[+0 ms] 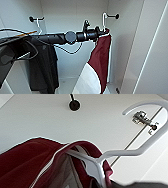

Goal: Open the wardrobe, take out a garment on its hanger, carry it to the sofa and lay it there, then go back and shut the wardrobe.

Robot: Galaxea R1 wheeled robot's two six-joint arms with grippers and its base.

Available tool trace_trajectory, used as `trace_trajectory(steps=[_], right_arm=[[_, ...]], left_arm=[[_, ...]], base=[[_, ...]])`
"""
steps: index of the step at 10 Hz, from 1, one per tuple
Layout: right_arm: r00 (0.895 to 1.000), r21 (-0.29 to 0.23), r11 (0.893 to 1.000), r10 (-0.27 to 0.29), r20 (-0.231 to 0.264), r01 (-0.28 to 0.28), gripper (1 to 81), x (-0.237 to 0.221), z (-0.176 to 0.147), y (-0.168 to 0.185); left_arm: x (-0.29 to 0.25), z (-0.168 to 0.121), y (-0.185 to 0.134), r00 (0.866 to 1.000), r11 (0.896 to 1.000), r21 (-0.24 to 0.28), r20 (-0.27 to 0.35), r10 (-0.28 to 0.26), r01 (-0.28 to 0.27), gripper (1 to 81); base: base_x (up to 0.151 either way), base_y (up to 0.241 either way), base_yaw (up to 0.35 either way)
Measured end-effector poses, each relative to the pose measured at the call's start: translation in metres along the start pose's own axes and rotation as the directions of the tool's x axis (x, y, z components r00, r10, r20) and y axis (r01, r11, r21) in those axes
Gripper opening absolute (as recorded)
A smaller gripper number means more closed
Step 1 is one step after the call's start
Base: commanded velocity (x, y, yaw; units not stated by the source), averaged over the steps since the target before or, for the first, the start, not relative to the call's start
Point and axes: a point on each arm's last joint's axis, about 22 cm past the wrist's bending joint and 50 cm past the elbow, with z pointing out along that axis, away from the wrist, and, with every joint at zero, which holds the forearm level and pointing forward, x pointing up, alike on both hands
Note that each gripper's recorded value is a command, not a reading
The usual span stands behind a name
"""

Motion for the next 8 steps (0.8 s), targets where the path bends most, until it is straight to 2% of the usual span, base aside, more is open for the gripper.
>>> trace_trajectory(steps=[2, 4, 6, 8], right_arm=[[1.0, 0.0, 1.0, 0.0, -0.001, 0.0, 81.1, 0.0, 0.0, 0.0], [1.0, 0.001, 1.0, -0.003, -0.017, 0.003, 81.1, 0.013, 0.001, -0.001], [1.0, 0.0, 1.0, 0.001, -0.003, -0.001, 81.1, 0.0, 0.0, 0.0], [1.0, 0.0, 1.0, 0.001, -0.002, -0.001, 81.1, 0.0, 0.0, 0.0]], left_arm=[[-0.004, 0.002, -0.003, 1.0, 1.0, -0.002, 0.003, -0.009, 0.009, 1.0], [-0.004, 0.002, -0.013, 1.0, 1.0, 0.001, -0.011, -0.024, 0.024, 1.0], [-0.004, 0.0, -0.003, 1.0, 1.0, -0.006, -0.008, -0.008, 0.008, 1.0], [-0.013, 0.001, -0.001, 1.0, 1.0, -0.014, 0.01, -0.019, 0.02, 1.0]], base=[[-0.04, 0.0, 0.0], [-0.108, 0.0, 0.0], [-0.113, 0.0, 0.0], [-0.117, 0.0, 0.0]])
